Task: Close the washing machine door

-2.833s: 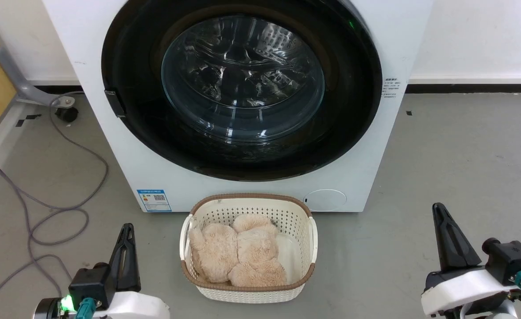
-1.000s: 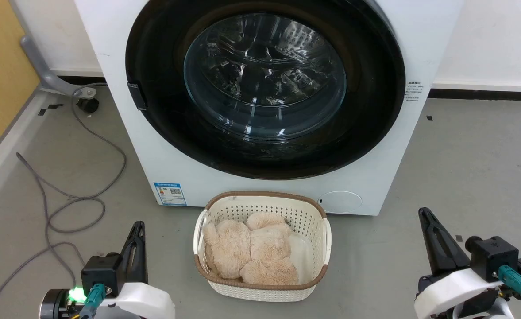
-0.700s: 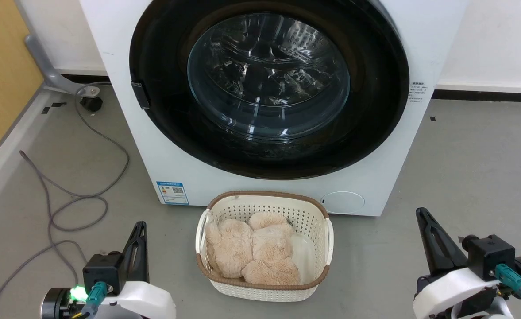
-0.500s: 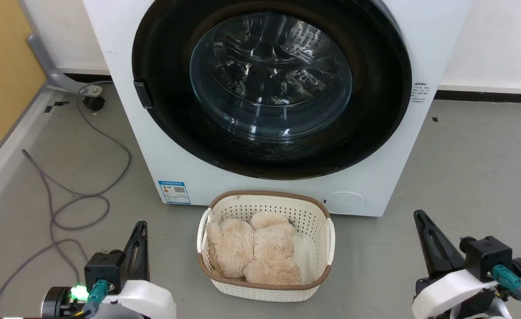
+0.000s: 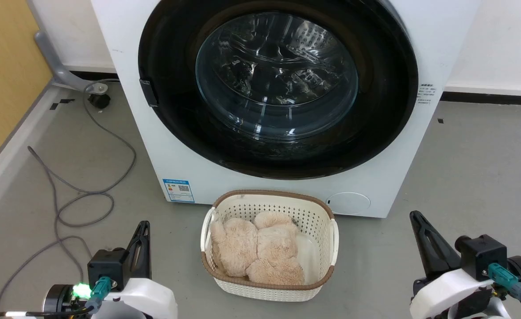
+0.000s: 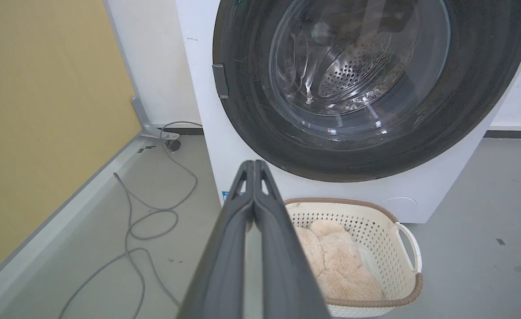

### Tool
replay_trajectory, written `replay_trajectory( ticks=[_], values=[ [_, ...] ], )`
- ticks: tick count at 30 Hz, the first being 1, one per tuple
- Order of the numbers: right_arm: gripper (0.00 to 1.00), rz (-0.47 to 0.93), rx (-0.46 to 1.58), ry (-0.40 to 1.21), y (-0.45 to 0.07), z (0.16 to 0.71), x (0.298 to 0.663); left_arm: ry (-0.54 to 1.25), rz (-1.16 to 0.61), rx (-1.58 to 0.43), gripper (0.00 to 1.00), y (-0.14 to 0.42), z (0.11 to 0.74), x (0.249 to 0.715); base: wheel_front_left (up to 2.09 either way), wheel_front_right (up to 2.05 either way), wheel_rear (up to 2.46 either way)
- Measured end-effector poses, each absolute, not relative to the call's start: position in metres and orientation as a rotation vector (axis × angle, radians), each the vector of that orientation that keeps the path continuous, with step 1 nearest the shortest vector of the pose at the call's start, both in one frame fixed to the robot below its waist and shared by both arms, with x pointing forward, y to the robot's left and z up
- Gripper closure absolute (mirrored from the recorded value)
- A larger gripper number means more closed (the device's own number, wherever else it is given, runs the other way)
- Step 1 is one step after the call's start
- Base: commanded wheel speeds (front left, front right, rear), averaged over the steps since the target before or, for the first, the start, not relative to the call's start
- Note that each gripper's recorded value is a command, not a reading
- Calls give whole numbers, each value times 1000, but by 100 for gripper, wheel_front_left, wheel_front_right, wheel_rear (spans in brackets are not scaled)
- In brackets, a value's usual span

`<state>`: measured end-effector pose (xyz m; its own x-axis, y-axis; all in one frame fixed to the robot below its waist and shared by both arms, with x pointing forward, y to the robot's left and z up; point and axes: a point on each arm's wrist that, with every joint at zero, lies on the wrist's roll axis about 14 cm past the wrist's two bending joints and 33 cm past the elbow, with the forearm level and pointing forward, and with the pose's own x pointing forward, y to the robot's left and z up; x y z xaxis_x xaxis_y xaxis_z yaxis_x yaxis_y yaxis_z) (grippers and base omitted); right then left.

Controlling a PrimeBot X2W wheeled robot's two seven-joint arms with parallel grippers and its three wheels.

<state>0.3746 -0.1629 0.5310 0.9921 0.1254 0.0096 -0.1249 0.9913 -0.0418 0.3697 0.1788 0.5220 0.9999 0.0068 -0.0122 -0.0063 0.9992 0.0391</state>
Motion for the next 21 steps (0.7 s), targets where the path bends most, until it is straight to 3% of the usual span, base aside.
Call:
replay_trajectory(
  ticks=[21],
  values=[
    [100,132,-48,-4,-160,530,374,19,6,46,100,179,522,369,0,0,0]
  ],
)
